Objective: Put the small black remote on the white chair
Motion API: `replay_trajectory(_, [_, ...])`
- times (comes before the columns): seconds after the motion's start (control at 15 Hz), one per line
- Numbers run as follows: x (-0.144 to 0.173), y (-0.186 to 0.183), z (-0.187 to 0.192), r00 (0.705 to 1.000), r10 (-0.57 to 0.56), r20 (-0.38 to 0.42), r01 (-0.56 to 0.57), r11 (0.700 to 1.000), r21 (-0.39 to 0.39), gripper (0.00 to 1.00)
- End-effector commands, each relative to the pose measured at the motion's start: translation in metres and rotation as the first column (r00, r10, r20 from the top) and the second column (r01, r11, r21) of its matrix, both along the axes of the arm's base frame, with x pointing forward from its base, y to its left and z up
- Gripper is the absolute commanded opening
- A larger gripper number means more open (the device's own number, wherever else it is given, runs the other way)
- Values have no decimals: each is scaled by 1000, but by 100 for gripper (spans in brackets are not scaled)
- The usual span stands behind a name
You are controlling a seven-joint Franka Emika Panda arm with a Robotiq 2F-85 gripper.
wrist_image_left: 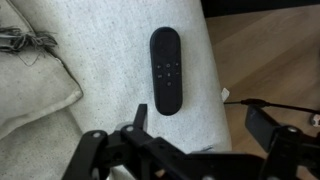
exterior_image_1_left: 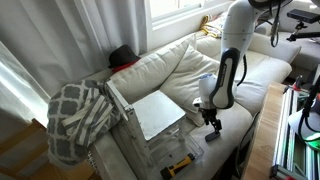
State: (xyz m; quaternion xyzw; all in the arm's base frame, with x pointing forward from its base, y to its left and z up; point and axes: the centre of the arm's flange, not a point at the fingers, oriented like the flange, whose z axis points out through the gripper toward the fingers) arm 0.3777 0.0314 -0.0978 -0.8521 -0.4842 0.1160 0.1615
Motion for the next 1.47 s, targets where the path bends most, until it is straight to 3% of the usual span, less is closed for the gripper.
replay_trajectory(0.0, [0, 0, 0, 1000, 0, 0, 0, 1000, 0, 100])
replay_trajectory(0.4, [0, 15, -18, 995, 88, 53, -85, 995, -57, 100])
replay_trajectory(0.6, [-5, 14, -28, 991, 129, 32, -126, 989, -76, 100])
replay_trajectory(1.0, [-8, 18, -49, 989, 145, 30, -141, 986, -89, 100])
replay_trajectory(1.4, [-1, 23, -69, 984, 161, 73, -147, 976, -162, 100])
